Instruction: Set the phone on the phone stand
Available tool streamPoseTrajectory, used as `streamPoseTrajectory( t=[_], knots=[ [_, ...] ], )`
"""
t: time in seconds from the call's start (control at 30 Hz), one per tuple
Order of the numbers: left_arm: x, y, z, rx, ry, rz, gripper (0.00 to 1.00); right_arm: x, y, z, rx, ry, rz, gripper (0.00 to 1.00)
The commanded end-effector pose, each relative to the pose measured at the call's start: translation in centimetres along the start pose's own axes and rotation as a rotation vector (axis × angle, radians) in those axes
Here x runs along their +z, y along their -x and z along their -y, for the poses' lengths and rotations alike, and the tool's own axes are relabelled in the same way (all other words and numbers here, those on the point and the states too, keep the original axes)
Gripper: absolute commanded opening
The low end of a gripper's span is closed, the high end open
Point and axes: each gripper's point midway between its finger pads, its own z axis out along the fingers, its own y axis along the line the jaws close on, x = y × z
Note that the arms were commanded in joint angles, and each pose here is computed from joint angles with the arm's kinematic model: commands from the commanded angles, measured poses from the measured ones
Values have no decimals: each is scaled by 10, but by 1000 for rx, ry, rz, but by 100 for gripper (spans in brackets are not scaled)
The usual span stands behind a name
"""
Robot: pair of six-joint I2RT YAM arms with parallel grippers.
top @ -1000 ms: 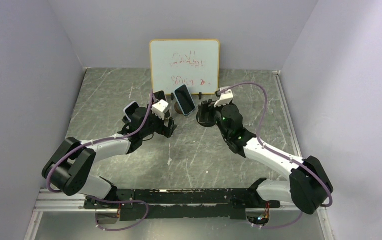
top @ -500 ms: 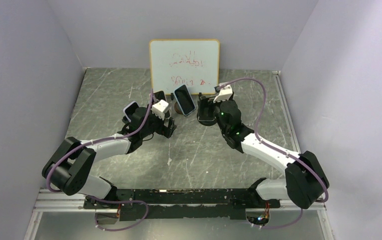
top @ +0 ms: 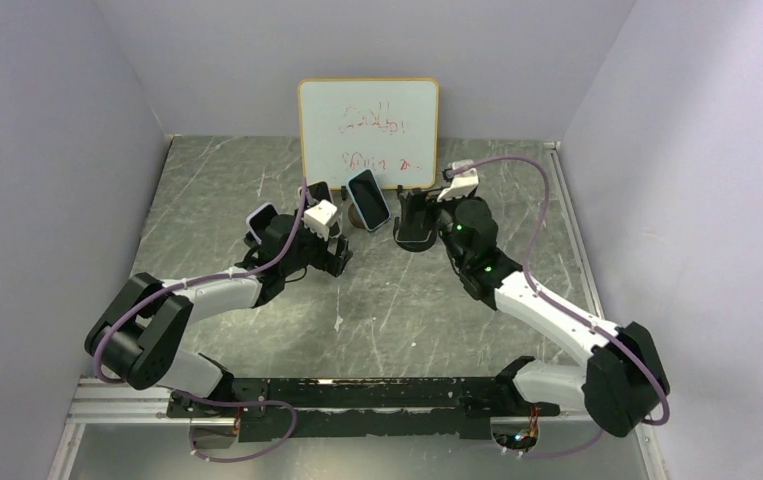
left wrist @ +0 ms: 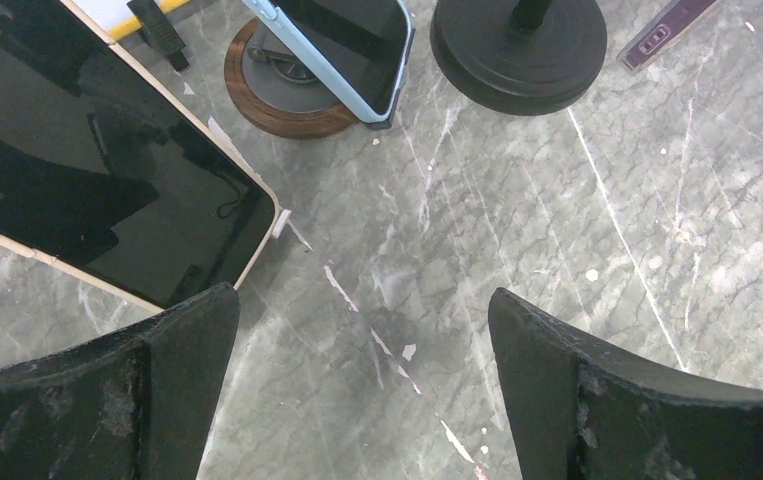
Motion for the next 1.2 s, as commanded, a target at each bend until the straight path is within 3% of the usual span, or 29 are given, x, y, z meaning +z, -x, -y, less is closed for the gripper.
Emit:
streamPoseTrajectory(
  t=[0.0,0.3,0.43,0.67,0.8,1.17],
  knots=[
    [3,18,0,9,-15,41,98,-11,58,0,54,35,135,100],
    [-28,52,-9,21,62,190,98,-33,72,41,148,-2,168,100],
    [-54,74,-14,7,109,286,98,-55,52,78,233,-195,141,100],
    [-103,100,-28,-49,218,457,100,-111,-30,139,386,-586,26,100],
    [-120,98,-48,-46,331,474,100,-133,-59,147,418,-624,17,100],
    [-121,97,-49,-44,345,467,100,-136,-59,145,411,-608,24,100]
  ],
)
